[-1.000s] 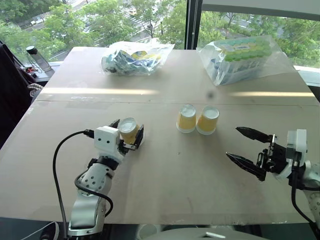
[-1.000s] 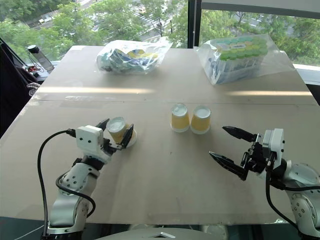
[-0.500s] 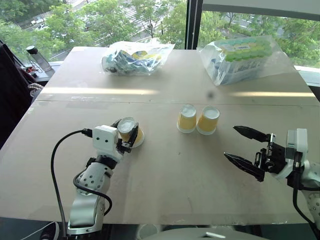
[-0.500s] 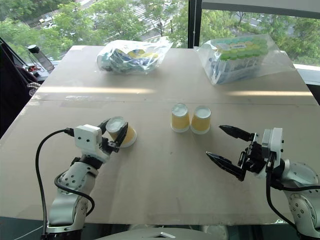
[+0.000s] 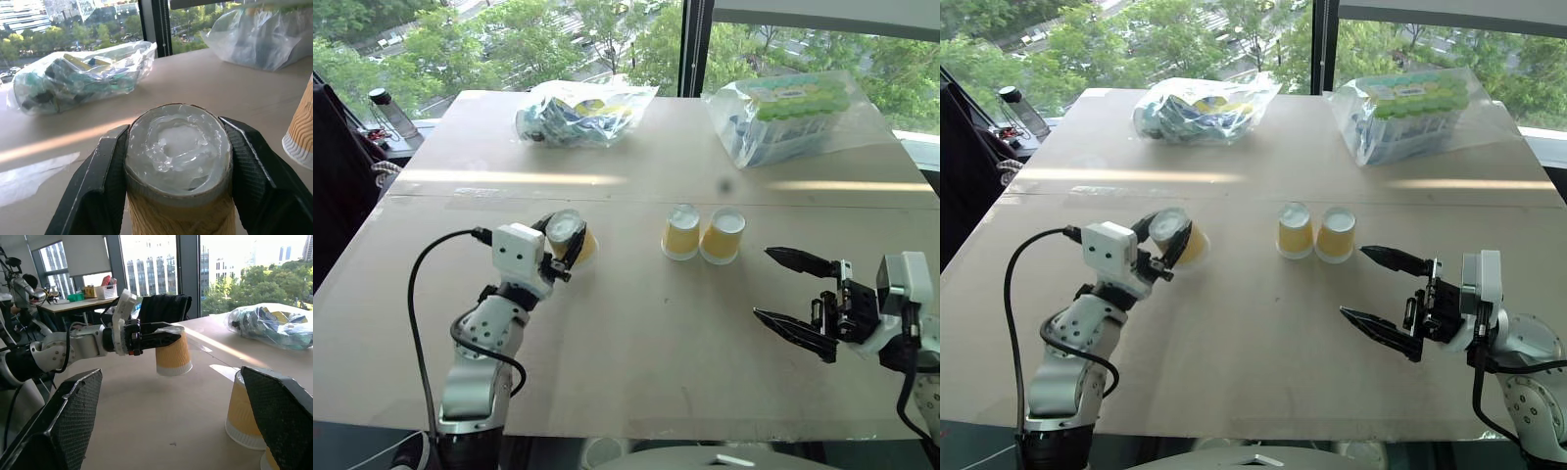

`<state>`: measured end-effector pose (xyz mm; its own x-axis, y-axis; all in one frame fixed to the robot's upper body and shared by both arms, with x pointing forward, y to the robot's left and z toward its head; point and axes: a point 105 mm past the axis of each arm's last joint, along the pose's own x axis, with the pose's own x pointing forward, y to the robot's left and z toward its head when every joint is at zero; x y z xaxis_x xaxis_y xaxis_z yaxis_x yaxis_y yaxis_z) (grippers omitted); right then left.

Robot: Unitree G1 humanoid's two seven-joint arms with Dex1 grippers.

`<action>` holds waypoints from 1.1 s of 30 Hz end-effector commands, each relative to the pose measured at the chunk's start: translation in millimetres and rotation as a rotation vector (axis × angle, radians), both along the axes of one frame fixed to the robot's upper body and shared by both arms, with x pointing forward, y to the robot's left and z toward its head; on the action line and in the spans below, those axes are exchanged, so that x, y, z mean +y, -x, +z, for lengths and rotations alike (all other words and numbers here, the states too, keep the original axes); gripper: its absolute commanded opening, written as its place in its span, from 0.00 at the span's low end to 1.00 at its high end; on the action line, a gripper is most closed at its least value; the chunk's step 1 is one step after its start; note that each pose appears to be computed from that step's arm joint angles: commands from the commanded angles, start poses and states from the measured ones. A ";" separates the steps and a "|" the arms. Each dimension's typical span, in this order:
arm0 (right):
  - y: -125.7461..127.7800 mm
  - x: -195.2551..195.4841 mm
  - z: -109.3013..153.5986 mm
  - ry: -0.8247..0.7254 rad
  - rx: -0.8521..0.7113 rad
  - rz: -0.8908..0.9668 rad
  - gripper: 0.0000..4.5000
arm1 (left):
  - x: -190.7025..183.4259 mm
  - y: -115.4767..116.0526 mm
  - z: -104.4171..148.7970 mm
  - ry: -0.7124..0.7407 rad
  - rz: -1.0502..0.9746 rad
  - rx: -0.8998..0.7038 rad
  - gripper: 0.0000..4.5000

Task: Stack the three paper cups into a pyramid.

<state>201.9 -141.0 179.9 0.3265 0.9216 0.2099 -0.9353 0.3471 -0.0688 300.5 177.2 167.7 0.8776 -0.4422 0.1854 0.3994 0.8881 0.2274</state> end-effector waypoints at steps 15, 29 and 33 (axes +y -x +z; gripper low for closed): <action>-15.3 -39.5 -5.6 -0.103 -0.057 -0.472 1.00 | -132.7 -48.8 91.1 -0.061 -0.858 0.024 0.52; 1.1 -37.8 3.1 -0.152 -0.104 -0.512 1.00 | -151.7 -51.4 81.3 -0.172 -0.934 0.030 0.52; 2.0 -37.0 2.5 -0.151 -0.099 -0.496 1.00 | -152.5 -52.0 79.7 -0.173 -0.930 0.025 0.52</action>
